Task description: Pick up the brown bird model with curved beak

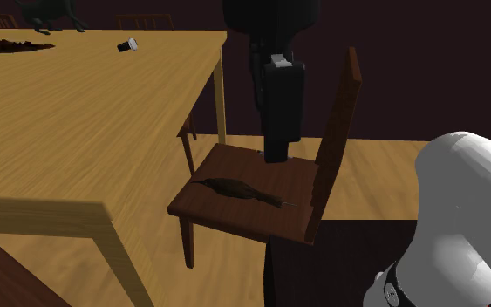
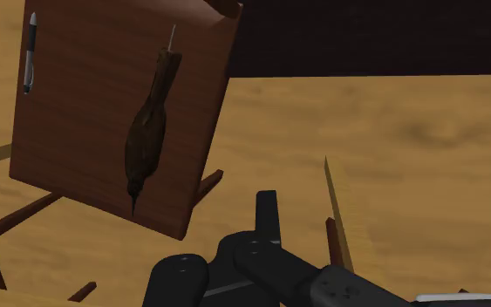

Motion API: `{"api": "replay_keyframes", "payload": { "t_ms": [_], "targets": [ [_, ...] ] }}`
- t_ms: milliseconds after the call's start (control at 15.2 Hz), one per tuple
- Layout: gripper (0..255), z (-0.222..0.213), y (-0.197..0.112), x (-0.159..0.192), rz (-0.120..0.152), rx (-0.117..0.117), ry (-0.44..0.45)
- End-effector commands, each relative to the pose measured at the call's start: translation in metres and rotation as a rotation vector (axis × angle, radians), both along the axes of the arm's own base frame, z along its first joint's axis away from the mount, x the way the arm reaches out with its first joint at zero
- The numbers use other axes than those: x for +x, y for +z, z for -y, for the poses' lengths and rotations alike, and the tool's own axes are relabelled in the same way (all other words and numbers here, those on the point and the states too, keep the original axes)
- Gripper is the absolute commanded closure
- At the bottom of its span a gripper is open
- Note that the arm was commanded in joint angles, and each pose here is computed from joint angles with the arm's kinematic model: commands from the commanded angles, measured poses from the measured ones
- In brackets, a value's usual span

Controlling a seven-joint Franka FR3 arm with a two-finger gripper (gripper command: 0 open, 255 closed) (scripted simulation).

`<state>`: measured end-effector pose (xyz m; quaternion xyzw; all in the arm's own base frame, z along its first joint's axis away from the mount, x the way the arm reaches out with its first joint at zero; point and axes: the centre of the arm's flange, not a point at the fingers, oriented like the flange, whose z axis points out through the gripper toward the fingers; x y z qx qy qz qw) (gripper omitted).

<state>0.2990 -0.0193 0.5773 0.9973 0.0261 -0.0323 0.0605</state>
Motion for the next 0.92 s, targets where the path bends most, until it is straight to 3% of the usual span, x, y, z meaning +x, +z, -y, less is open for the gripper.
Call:
{"api": "replay_keyframes", "payload": {
  "t_ms": [0,858],
  "targets": [
    [0,0.000,0.000,0.000,0.000,0.000,0.000],
    [0,0.121,-0.126,0.008,0.058,0.039,-0.063]
  ]
}}
